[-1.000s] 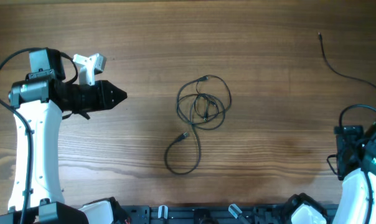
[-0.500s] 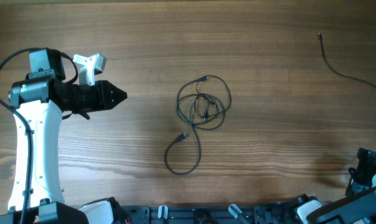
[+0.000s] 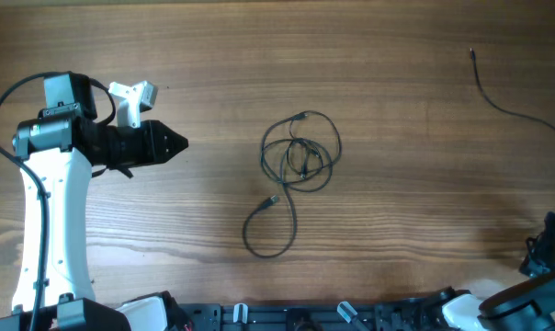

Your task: Untangle cables

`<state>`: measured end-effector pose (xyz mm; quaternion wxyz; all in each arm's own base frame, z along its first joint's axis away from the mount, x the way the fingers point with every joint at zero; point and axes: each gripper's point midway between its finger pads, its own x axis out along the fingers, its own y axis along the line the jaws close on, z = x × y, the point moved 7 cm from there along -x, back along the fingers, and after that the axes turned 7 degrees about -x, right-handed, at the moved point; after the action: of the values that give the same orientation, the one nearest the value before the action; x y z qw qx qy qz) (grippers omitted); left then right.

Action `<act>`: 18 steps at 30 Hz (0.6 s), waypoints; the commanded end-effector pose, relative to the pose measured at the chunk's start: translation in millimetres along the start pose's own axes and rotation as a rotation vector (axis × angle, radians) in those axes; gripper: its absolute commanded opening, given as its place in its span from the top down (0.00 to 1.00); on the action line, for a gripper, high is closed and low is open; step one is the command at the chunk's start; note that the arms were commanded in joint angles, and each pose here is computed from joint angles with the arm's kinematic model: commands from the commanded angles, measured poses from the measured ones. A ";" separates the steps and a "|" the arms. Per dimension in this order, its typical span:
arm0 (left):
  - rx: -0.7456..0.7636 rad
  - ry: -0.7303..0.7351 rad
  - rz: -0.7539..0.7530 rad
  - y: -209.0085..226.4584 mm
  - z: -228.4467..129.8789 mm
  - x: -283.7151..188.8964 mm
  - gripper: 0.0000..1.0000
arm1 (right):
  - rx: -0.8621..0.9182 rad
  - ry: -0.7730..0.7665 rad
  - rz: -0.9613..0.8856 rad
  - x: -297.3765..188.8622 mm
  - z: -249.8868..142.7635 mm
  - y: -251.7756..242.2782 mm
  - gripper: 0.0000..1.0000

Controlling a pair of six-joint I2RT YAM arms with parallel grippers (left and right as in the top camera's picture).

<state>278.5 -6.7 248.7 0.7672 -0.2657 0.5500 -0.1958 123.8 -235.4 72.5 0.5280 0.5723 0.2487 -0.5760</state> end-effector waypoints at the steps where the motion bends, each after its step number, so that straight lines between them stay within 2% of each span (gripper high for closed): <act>1: 0.039 -0.013 -0.002 -4.8 -0.8 -3.9 0.82 | 0.049 0.036 -0.029 13.1 -6.7 -8.0 0.40; 3: 0.039 -0.013 -0.002 -4.8 -0.7 -3.9 0.82 | 0.048 0.025 -0.016 13.2 -4.8 -5.7 0.80; 4: 0.039 -0.013 -0.002 -4.8 -0.7 -3.9 0.82 | 0.048 0.022 -0.011 13.2 -4.2 -5.0 0.96; 7: 0.039 -0.013 -0.002 -4.8 -0.7 -3.9 0.82 | 0.013 0.038 0.044 13.1 -4.2 2.4 0.95; 13: 0.035 -0.008 -0.003 -4.8 -1.6 -3.8 0.82 | -0.132 0.128 0.441 -2.8 -1.1 57.5 0.95; 15: 0.033 -0.006 -0.003 -4.8 -2.0 -3.8 0.82 | -0.202 0.120 0.625 -20.0 7.9 86.5 0.95; 18: 0.034 -0.007 -0.002 -4.8 -1.9 -3.8 0.82 | -0.245 0.081 0.780 -44.5 23.8 117.9 0.95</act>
<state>277.5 -6.9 248.4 0.7652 -0.2670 0.5524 -0.1953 184.4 -267.9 112.9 0.7007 0.5873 0.1366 -0.3814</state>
